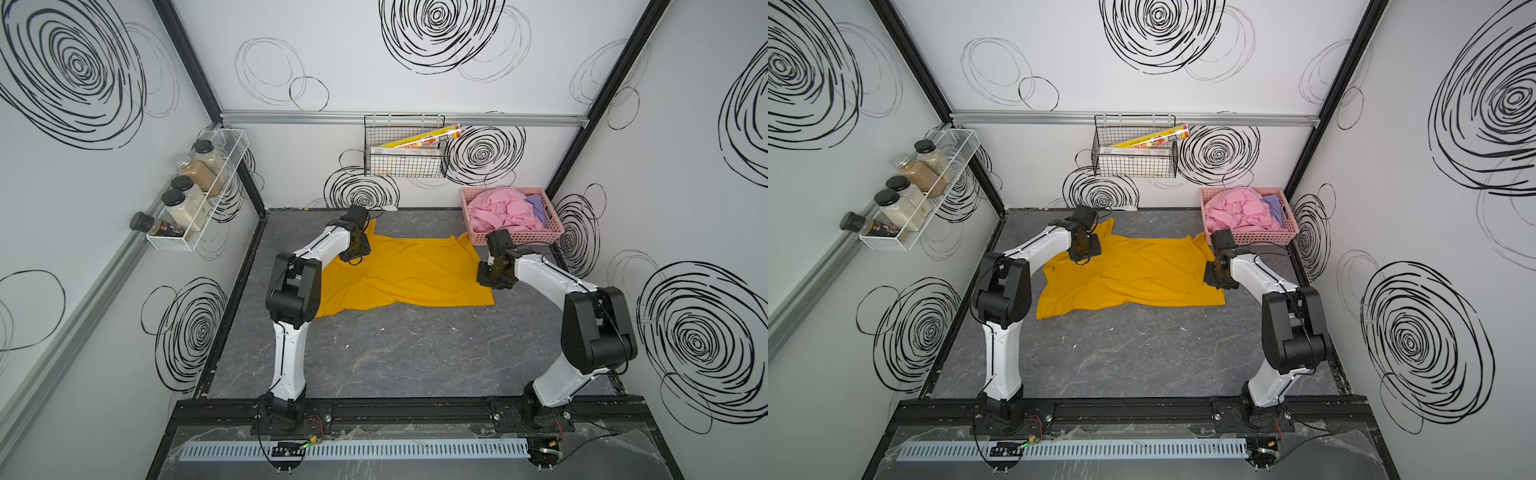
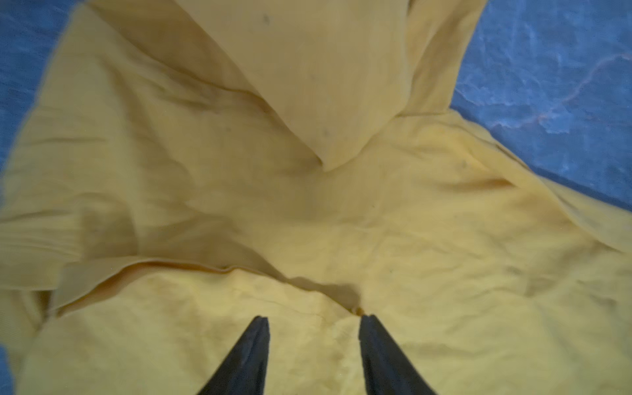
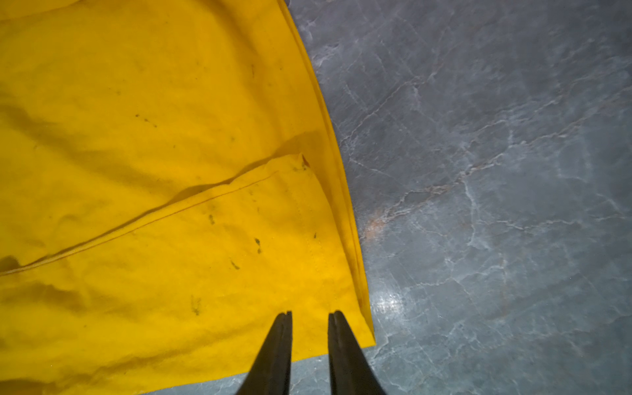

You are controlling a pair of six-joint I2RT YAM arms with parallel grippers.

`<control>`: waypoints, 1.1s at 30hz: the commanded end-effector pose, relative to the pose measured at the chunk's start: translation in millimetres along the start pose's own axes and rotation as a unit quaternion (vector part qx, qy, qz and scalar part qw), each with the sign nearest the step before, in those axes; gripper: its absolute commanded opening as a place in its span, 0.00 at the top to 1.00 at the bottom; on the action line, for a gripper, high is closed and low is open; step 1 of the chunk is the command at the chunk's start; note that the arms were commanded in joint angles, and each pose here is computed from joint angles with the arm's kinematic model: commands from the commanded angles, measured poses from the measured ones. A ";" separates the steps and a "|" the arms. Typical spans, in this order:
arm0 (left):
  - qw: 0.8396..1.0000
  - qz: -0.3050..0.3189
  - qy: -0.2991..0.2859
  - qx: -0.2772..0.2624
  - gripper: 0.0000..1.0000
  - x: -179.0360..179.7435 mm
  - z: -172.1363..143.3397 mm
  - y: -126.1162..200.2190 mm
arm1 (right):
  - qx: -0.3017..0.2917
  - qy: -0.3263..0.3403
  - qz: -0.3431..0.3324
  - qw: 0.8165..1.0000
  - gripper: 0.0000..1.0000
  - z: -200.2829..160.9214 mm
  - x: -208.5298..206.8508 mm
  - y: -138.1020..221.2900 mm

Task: Fold and stack t-shirts
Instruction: Smooth out the T-shirt at the center of the board.

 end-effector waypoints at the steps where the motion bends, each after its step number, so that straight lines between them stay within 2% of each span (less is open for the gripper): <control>1: 0.984 0.086 -0.028 -0.151 0.46 -0.8 7.2 61.9 | -0.001 0.002 0.001 1.000 0.76 -2.8 -1.5 3.9; 2: 0.981 0.083 -0.028 -0.171 0.46 0.7 1.5 71.8 | 0.000 0.002 0.004 1.000 0.76 -3.0 -0.7 3.8; 4: 0.987 0.039 -0.028 -0.156 0.46 6.7 -11.1 78.4 | 0.001 0.001 0.007 1.000 0.76 -2.6 0.1 3.9; 7: 0.999 -0.012 0.011 -0.049 0.47 32.8 -34.4 68.4 | -0.003 0.001 0.012 1.000 0.82 -0.6 1.2 6.5; 9: 0.998 -0.027 0.047 0.012 0.48 60.9 -51.7 57.5 | -0.002 0.000 0.020 1.000 0.95 -1.0 2.7 6.6; 10: 0.997 -0.030 0.060 0.027 0.48 72.8 -58.5 54.6 | 0.000 -0.001 0.025 1.000 1.00 -1.6 3.9 6.3; 12: 0.994 -0.032 0.088 0.048 0.49 98.8 -66.9 51.7 | 0.005 -0.001 0.033 0.999 1.00 -3.6 5.0 4.2; 16: 0.991 -0.006 0.118 0.068 0.50 134.7 -75.8 45.1 | 0.011 -0.002 0.037 0.999 1.00 -8.2 5.7 -1.7; 22: 0.985 0.035 0.140 0.099 0.51 154.9 -80.4 17.1 | 0.032 -0.009 0.046 0.998 1.00 -7.7 10.3 -17.1; 27: 0.975 0.085 0.171 0.112 0.52 171.0 -68.8 -2.1 | 0.061 -0.026 0.030 0.997 1.00 -9.3 10.0 -32.6; 33: 0.962 0.153 0.187 0.130 0.53 189.5 -54.8 -10.5 | 0.081 -0.058 0.006 0.995 1.00 -9.0 -0.4 -49.1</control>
Point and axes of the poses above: each gripper's point midway between its finger pads, its own y axis back along the fingers, its own x axis along the line the jaws close on, z = x × y, the point moved 7 cm from there along y, back along the fingers, and after that the axes turned 9 degrees about y, right-handed, at the moved point
